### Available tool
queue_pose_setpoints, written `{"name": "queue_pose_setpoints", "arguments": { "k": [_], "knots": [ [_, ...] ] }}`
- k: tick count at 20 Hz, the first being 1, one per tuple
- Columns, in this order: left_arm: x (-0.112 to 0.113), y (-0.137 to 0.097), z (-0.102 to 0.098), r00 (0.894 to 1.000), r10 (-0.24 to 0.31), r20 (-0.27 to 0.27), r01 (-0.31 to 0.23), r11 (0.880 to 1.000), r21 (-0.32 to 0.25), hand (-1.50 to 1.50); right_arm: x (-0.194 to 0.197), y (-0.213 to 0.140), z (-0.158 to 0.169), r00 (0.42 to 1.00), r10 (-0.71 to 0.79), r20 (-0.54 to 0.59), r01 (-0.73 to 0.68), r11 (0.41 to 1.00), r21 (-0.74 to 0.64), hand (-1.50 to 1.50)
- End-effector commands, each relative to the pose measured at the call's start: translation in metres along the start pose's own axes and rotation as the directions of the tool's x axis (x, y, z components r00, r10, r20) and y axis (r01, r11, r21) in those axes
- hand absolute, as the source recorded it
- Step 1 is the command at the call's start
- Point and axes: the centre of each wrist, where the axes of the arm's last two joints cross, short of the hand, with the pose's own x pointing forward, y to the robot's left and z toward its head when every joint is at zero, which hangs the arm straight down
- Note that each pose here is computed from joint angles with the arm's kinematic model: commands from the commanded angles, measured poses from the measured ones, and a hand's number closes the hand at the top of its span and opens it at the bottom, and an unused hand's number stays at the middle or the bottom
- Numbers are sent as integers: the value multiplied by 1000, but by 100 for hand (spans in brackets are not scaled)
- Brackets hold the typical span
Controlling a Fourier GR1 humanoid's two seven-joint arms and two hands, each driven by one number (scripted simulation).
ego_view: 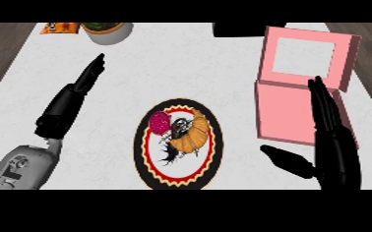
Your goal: Pick the croissant from the plate and place it in the cardboard box
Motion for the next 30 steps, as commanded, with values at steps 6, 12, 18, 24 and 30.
{"name": "queue_pose_setpoints", "arguments": {
  "k": [6, 12, 18, 24, 30],
  "knots": [
    [3, -3, -1, 999, 10, 40, -7, 998, -54, 0, 59, 22, 25, 921, 380, -80, -336, 884, 325, -150],
    [4, 0, -3, 999, 14, 46, -12, 998, -55, 0, 134, 41, 23, 862, 502, -73, -417, 783, 462, -150],
    [7, 7, -9, 998, 12, 56, -9, 999, -50, 0, 168, 79, 11, 802, 585, -121, -437, 713, 549, -150],
    [14, 10, -8, 998, 13, 69, -9, 998, -60, 0, 169, 99, -7, 768, 608, -202, -399, 701, 592, -150],
    [15, 4, -13, 998, 25, 51, -23, 998, -53, 0, 172, 116, -8, 748, 638, -183, -410, 661, 629, -150]
  ]
}}
